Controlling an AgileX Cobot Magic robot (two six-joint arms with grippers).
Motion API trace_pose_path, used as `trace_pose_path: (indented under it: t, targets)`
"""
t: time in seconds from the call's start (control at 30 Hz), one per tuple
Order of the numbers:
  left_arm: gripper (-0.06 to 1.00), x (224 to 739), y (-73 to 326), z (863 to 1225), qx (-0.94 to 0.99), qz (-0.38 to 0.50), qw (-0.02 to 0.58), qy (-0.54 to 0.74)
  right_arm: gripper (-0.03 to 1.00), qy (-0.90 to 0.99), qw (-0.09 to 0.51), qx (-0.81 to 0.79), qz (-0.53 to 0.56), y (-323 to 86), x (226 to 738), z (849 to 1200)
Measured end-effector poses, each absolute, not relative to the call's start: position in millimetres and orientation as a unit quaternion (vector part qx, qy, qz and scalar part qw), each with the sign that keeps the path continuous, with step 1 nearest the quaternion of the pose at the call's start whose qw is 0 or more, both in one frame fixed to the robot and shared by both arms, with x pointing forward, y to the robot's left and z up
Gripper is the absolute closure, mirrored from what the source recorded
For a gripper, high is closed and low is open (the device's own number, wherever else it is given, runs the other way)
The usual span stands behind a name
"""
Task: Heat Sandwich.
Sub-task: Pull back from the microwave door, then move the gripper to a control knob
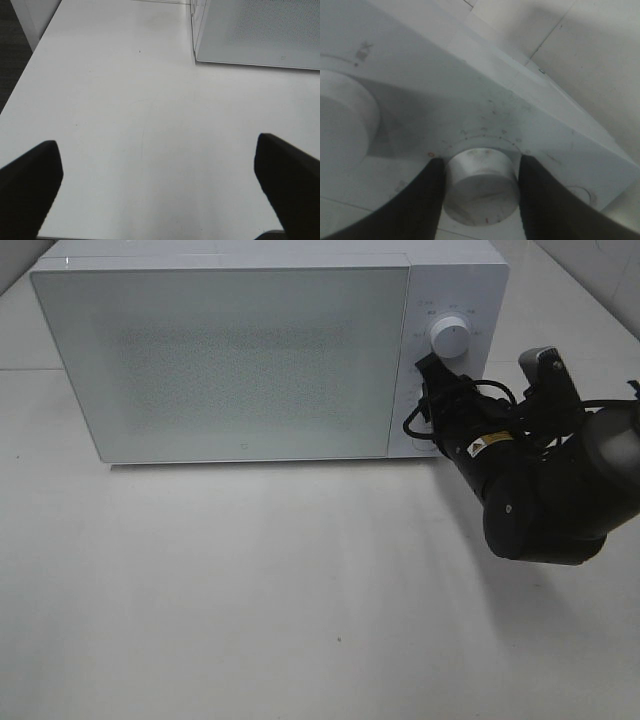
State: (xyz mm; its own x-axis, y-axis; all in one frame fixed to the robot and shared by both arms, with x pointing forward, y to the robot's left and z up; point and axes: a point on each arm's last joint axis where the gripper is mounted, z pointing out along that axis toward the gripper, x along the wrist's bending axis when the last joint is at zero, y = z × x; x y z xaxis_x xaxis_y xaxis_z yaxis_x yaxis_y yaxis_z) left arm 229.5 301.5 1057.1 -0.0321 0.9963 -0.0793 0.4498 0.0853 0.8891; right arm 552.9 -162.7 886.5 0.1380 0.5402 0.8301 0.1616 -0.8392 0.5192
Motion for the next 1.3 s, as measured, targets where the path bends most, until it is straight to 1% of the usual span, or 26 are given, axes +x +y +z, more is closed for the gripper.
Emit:
trace_pose_path:
  t: [0.07,0.1,0.13,0.23,0.3,0.4,0.6,0.77,0.93,1.3]
  targets:
    - [-0.04,229.5,301.5,1057.1,0.577,0.352,0.388,0.626,0.53,0.21,0.133,0.747,0.617,-162.9,552.9,886.5]
    - [-0.04,229.5,301.5,1057.1,0.577,0.352,0.388,0.626,0.53,0.183,0.111,0.754,0.621,-163.0,552.9,886.5]
    - [-0.04,229.5,301.5,1057.1,0.577,0.352,0.388,0.626,0.53,0.183,0.111,0.754,0.621,-163.0,552.9,886.5]
    - [-0.04,229.5,301.5,1057.1,0.577,0.352,0.388,0.626,0.53,0.135,0.074,0.765,0.626,-163.4,552.9,886.3]
    - [-0.04,229.5,301.5,1057.1,0.577,0.352,0.388,0.626,0.53,0.125,0.066,0.767,0.626,-163.5,552.9,886.2]
    - [-0.04,229.5,301.5,1057.1,0.577,0.352,0.388,0.626,0.53,0.078,0.029,0.773,0.628,-163.5,552.9,886.1]
    - [-0.04,229.5,301.5,1057.1,0.577,0.352,0.388,0.626,0.53,0.033,-0.002,0.777,0.628,-164.3,552.9,885.8]
    - [-0.04,229.5,301.5,1057.1,0.577,0.352,0.388,0.626,0.53,-0.025,-0.043,0.779,0.626,-165.2,552.9,885.6]
    - [-0.04,229.5,301.5,1057.1,0.577,0.352,0.388,0.626,0.53,-0.043,-0.057,0.778,0.624,-165.0,552.7,885.4]
    - [-0.04,229.5,301.5,1057.1,0.577,0.352,0.388,0.626,0.53,-0.04,-0.055,0.779,0.624,-164.7,552.6,885.4]
